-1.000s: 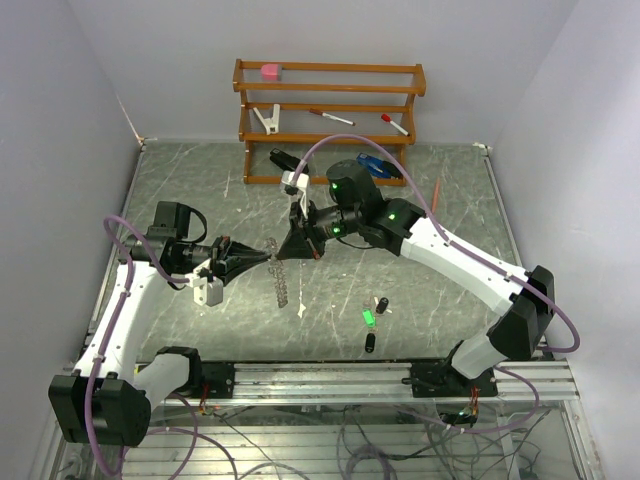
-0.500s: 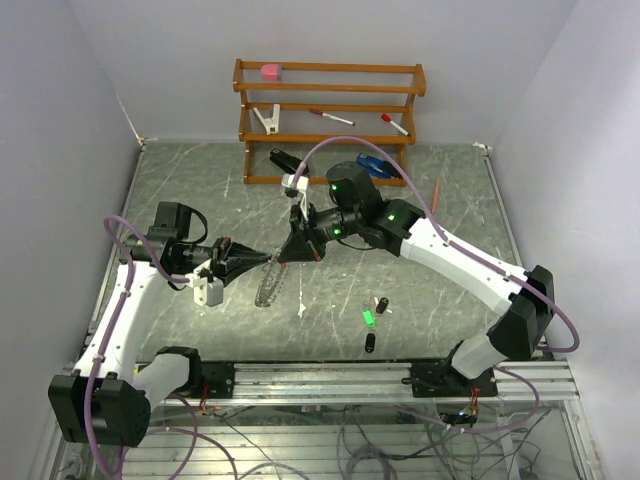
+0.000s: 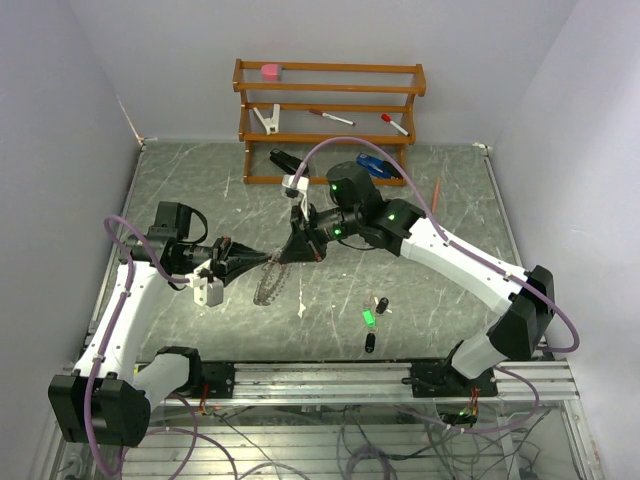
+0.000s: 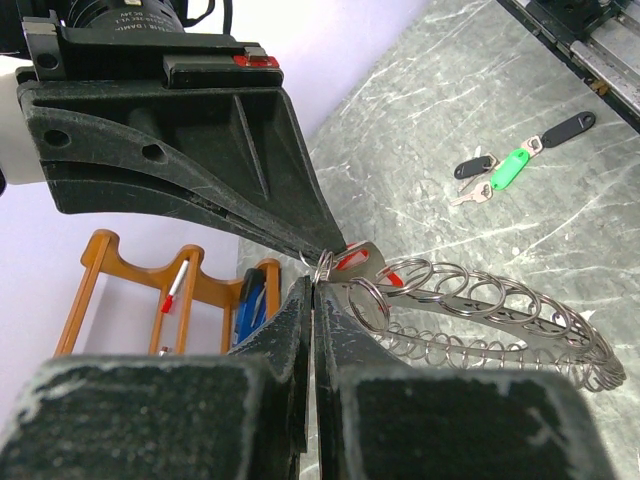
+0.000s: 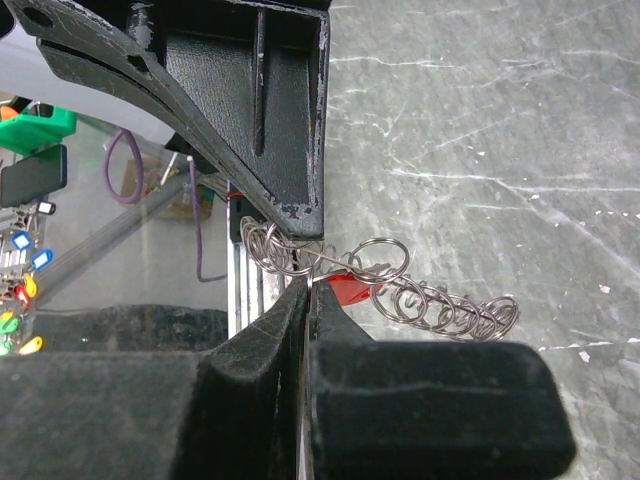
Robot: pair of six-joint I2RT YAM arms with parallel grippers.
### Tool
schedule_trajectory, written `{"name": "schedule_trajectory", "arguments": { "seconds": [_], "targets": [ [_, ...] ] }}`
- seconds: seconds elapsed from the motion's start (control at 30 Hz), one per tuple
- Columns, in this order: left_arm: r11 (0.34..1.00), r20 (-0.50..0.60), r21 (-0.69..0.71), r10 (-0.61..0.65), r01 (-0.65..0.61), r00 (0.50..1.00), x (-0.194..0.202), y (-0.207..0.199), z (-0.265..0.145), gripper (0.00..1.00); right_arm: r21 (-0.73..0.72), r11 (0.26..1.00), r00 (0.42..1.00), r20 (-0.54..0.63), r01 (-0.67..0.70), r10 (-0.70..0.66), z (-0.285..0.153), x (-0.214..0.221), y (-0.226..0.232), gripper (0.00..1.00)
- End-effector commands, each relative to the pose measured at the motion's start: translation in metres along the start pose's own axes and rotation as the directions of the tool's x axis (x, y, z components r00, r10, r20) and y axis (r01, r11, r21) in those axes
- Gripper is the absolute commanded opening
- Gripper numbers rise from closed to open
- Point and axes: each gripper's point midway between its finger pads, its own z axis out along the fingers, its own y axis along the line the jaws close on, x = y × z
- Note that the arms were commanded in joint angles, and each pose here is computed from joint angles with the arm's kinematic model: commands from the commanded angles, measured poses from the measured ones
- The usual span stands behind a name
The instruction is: Put the keys on the keyring
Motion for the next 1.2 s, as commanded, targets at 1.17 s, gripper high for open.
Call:
{"name": "schedule_trajectory", "arguments": {
  "seconds": [1.17],
  "targets": [
    [0.770,0.039,-0.084,0.637,-0.633,0.770,-0.020,0.033,0.002,0.07,-0.063,0.992,0.993,0.043,-0.105,0.108,-0.008,-0.022,0.026,0.00]
  ]
}}
